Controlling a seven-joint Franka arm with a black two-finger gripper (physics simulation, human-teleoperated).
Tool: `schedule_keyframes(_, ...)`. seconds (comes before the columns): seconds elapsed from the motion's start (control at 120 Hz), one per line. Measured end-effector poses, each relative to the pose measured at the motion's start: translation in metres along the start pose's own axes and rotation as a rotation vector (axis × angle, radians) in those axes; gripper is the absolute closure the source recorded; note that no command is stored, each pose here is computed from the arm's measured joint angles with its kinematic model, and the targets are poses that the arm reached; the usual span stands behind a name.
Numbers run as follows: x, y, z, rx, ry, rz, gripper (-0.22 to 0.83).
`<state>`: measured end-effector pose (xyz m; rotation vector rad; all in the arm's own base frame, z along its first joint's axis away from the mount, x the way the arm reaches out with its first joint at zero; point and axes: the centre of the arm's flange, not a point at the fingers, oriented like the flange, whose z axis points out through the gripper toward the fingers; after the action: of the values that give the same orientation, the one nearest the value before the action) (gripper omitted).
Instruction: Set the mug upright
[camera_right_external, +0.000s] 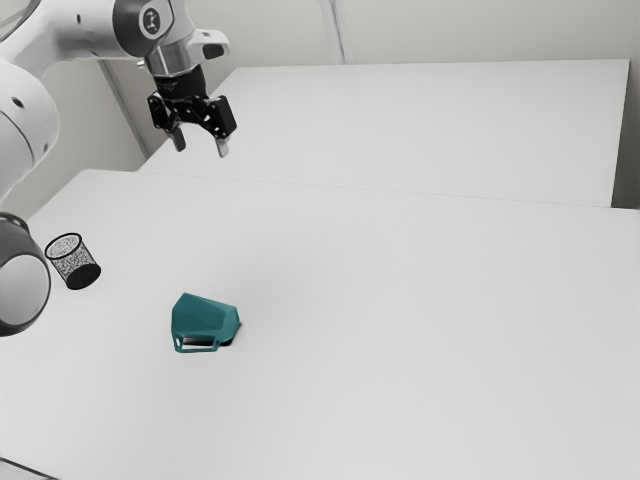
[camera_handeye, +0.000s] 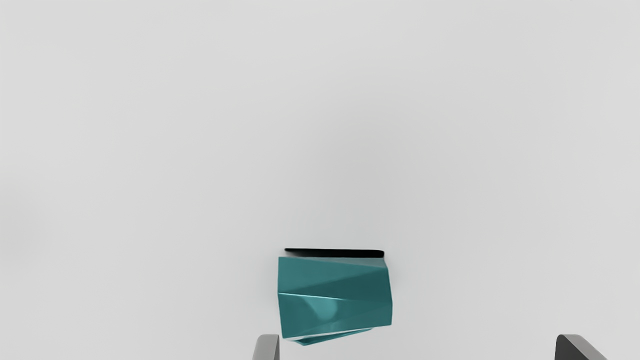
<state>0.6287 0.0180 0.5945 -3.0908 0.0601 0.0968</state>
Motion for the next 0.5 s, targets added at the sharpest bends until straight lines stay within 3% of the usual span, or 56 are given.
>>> schedule_keyframes(0.242, -0.006, -0.010, -0.004, -0.013, 0.000, -0.003, 0.00)
schedule_keyframes(0.342, -0.019, -0.007, 0.018, -0.084, -0.045, 0.000, 0.00)
schedule_keyframes(0.5, -0.077, -0.022, 0.065, -0.240, -0.109, -0.031, 0.00)
